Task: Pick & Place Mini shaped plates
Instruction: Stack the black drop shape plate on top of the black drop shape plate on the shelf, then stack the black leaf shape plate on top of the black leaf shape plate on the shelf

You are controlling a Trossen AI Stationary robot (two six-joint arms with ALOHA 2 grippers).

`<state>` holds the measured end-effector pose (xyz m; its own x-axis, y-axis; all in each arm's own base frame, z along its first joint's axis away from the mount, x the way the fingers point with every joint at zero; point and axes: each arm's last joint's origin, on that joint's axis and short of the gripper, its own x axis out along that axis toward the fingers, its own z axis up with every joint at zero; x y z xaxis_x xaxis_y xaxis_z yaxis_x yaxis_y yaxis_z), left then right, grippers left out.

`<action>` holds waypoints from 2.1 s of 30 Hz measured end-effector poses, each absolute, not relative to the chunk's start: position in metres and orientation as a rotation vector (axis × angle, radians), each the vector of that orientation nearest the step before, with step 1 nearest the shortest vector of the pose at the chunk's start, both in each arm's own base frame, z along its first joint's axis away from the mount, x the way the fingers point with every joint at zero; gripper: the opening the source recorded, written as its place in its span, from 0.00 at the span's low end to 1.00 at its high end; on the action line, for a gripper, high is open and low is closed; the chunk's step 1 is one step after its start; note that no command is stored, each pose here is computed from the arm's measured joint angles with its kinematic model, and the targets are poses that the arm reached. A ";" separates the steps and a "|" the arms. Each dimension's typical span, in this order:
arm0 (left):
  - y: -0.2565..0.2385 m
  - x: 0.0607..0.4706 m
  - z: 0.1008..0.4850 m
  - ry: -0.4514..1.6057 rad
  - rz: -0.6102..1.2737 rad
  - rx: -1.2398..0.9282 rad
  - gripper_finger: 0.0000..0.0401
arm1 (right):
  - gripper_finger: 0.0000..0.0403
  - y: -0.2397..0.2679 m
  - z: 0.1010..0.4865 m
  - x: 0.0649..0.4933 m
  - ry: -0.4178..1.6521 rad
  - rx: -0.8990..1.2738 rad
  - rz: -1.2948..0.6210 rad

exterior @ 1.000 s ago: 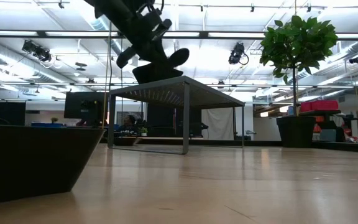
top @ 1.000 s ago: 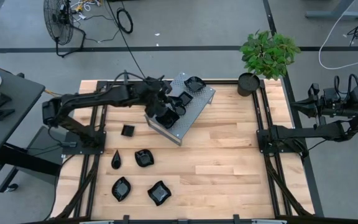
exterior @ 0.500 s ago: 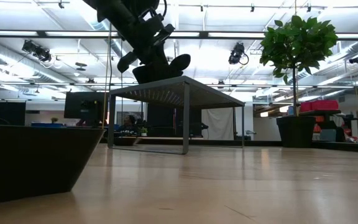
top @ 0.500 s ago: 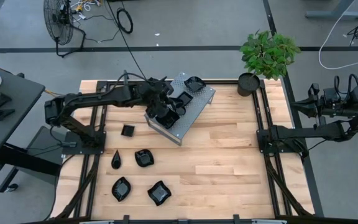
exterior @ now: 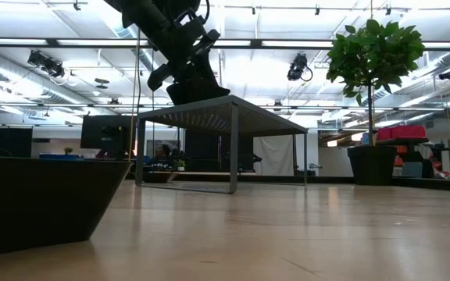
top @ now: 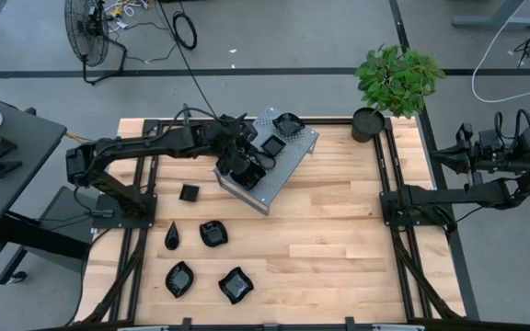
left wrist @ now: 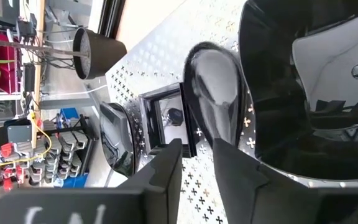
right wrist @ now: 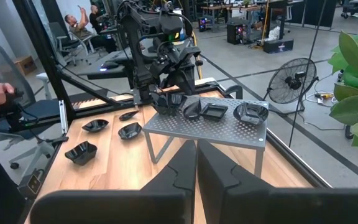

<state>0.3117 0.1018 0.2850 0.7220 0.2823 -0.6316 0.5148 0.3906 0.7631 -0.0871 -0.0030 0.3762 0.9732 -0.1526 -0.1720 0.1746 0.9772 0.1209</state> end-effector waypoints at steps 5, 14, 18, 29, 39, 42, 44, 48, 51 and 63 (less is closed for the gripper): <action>0.102 0.311 0.285 0.813 -0.150 1.200 0.28 | 0.05 -0.003 0.376 -0.087 0.163 0.136 -0.166; 0.098 0.289 0.316 0.816 0.030 1.169 0.28 | 0.05 -0.003 0.376 -0.087 0.163 0.136 -0.166; 0.100 0.271 0.329 0.822 0.121 1.052 0.28 | 0.05 -0.003 0.376 -0.087 0.163 0.136 -0.166; 0.134 0.228 0.320 0.987 0.208 0.627 0.28 | 0.05 -0.003 0.376 -0.087 0.163 0.136 -0.166; 0.160 0.205 0.281 1.003 0.426 0.171 0.28 | 0.05 -0.003 0.376 -0.087 0.162 0.136 -0.166; 0.171 0.196 0.273 0.957 0.566 -0.023 0.28 | 0.05 -0.003 0.376 -0.087 0.162 0.136 -0.166; 0.177 0.191 0.268 0.929 0.613 -0.121 0.28 | 0.05 -0.003 0.376 -0.087 0.162 0.136 -0.166; 0.185 0.181 0.259 0.879 0.626 -0.275 0.28 | 0.05 -0.003 0.376 -0.087 0.163 0.136 -0.166; 0.193 0.176 0.249 0.886 0.647 -0.360 0.29 | 0.05 -0.003 0.376 -0.087 0.163 0.136 -0.166; 0.217 0.175 0.209 0.997 0.644 -0.485 0.62 | 0.05 -0.003 0.376 -0.087 0.163 0.136 -0.166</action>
<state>0.1746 0.2168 0.2092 0.3865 0.2710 -0.8815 -0.6920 0.7171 -0.0830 -0.0871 -0.0030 0.3761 0.9732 -0.1526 -0.1719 0.1746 0.9771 0.1213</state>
